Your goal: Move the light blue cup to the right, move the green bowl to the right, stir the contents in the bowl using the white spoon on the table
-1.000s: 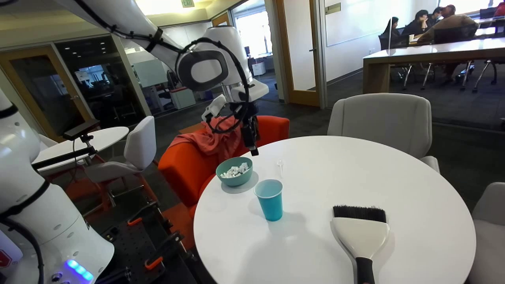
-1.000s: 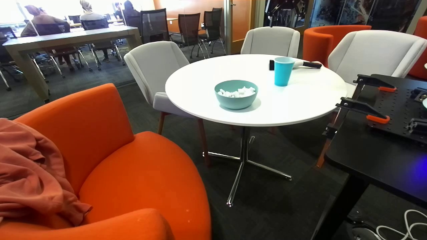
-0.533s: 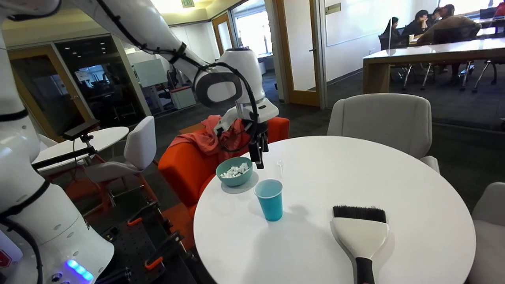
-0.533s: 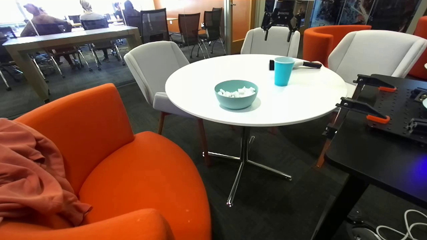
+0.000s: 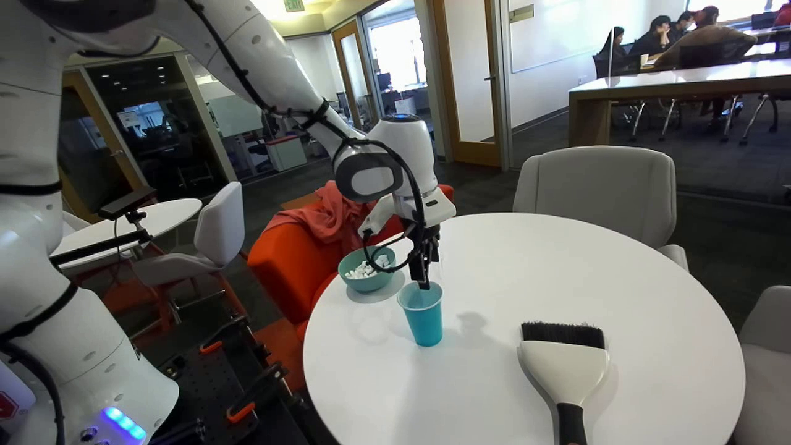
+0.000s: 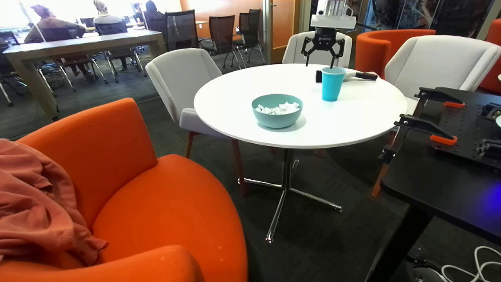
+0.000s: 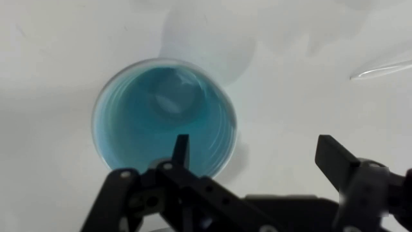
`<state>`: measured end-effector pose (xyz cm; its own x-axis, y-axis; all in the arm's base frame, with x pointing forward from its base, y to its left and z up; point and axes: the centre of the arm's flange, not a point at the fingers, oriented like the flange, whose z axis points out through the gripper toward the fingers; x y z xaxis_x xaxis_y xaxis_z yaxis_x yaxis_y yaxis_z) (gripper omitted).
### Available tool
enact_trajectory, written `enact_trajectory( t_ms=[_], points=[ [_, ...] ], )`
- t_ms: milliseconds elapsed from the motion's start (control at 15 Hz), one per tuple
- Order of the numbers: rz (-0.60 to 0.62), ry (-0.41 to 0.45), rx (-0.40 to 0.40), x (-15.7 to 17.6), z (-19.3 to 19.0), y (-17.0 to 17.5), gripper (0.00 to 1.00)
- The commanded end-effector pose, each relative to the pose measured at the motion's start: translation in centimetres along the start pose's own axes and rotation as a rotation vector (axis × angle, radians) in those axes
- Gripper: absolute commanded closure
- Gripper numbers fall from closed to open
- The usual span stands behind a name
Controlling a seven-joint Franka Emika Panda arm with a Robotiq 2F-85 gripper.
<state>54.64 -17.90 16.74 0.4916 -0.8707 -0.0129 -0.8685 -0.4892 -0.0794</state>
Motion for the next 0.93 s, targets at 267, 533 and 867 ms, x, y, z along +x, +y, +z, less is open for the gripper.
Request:
enact_trajectory(
  t_ms=[267, 533, 867],
  points=[
    [0.010, 0.027, -0.012, 1.8, 2.6, -0.6, 0.58],
    [0.007, 0.030, -0.015, 1.9, 2.7, -0.8, 0.88],
    [-0.010, 0.051, -0.005, 1.8, 1.6, -1.3, 0.99]
  ],
)
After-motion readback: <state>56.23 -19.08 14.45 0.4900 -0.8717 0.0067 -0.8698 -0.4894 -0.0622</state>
